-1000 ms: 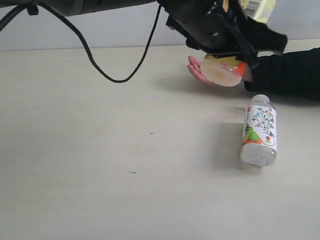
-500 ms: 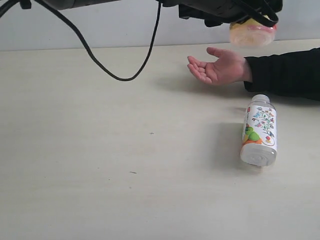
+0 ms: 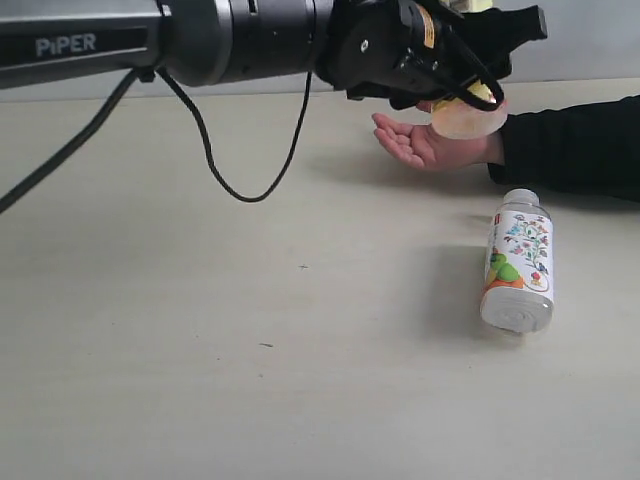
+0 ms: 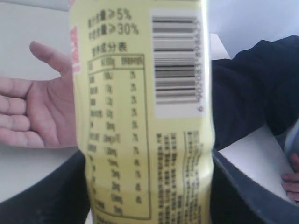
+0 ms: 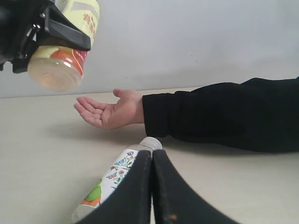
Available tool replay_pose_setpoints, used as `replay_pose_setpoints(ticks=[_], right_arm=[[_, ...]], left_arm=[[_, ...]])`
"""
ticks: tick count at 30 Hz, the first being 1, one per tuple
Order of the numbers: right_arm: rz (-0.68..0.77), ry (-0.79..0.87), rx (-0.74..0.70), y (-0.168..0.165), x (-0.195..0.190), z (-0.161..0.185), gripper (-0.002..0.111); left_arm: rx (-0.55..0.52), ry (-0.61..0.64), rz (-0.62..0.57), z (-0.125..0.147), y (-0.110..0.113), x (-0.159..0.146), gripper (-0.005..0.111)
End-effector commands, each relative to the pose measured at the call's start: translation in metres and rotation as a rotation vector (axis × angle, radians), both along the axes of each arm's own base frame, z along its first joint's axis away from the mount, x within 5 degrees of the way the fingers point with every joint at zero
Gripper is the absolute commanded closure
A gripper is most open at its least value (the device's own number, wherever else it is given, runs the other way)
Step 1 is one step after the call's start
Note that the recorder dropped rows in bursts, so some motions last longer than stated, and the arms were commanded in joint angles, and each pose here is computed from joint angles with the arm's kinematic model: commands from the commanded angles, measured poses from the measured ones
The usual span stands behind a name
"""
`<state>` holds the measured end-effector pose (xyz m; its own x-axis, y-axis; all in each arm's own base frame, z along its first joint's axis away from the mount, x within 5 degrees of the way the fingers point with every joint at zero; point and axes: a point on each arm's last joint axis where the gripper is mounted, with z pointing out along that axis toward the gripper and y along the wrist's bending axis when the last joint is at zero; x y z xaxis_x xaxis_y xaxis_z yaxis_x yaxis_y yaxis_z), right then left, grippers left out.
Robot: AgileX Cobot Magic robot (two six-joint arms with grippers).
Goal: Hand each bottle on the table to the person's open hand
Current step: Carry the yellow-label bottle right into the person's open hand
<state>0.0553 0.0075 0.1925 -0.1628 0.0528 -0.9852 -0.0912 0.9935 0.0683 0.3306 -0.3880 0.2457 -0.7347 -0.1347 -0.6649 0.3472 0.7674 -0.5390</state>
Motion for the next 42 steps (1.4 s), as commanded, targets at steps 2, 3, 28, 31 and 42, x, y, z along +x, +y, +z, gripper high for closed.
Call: replay_pose_setpoints(ticks=[2,3,28,31,42], right_arm=[[-0.005,-0.010,-0.003,0.000,0.000,-0.001,0.108],[-0.005,-0.010,-0.003,0.000,0.000,-0.001,0.108],[-0.005,-0.010,-0.001,0.000,0.000,-0.001,0.108],[-0.005,-0.010,-0.001,0.000,0.000,-0.001,0.108],[-0.005,-0.010,-0.001,0.000,0.000,-0.001,0.108]], left_arm=[[-0.037,0.039,0.062,-0.023,0.006,0.021,0.107],[-0.029,0.048,0.072,-0.030,0.008,0.025,0.107],[-0.086,0.093,0.131,-0.102,-0.017,0.075,0.107],[-0.082,0.110,0.139,-0.105,-0.016,0.075,0.107],[-0.096,0.178,0.164,-0.107,-0.016,0.073,0.041]])
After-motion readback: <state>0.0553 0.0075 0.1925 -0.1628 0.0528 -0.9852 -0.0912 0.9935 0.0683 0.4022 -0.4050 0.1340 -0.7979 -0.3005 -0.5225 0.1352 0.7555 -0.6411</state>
